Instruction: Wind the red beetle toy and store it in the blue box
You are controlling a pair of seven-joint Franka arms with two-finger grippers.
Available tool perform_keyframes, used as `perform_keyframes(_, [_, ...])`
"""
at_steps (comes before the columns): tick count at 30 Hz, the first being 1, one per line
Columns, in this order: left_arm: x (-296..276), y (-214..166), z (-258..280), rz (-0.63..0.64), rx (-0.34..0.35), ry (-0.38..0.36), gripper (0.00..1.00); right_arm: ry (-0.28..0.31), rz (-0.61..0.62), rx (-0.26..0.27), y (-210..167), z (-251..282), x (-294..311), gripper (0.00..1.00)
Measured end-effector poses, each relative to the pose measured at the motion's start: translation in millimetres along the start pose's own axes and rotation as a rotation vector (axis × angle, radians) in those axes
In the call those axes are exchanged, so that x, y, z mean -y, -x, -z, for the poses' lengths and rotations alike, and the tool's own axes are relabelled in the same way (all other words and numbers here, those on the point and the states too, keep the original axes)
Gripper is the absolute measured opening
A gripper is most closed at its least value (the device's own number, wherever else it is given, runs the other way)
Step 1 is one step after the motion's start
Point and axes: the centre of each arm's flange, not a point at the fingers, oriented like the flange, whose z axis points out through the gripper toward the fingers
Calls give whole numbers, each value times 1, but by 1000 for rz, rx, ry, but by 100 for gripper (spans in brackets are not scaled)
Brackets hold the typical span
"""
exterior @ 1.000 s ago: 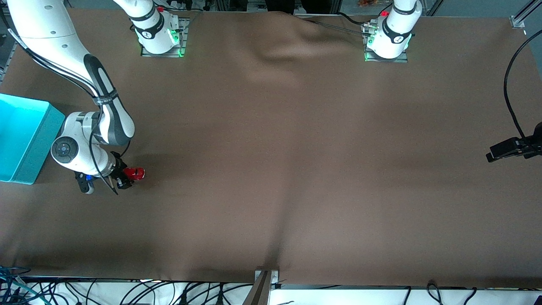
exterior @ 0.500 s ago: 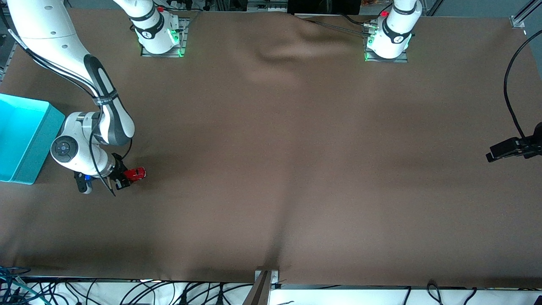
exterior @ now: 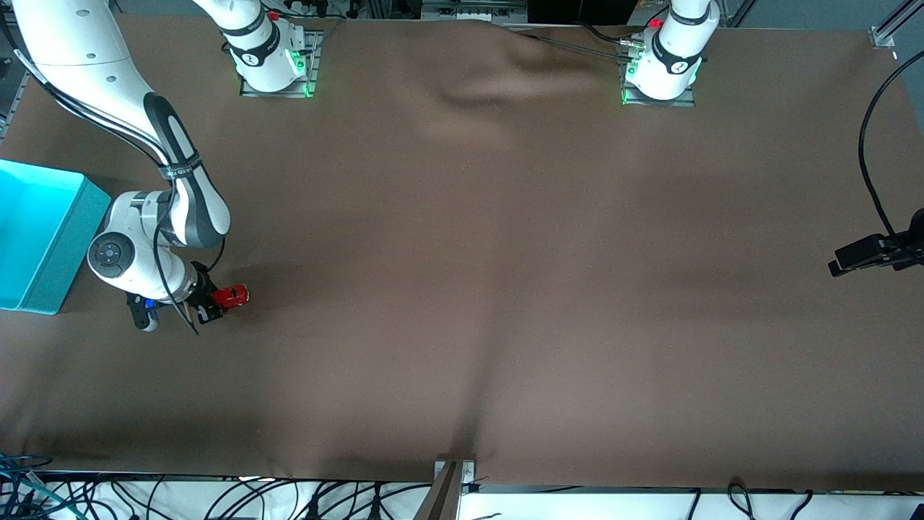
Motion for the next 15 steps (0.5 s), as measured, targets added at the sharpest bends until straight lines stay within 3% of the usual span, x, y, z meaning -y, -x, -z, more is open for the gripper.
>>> perform_keyframes(15, [0,0,0,0,0,0,100,26,48,0,6,32,12,49])
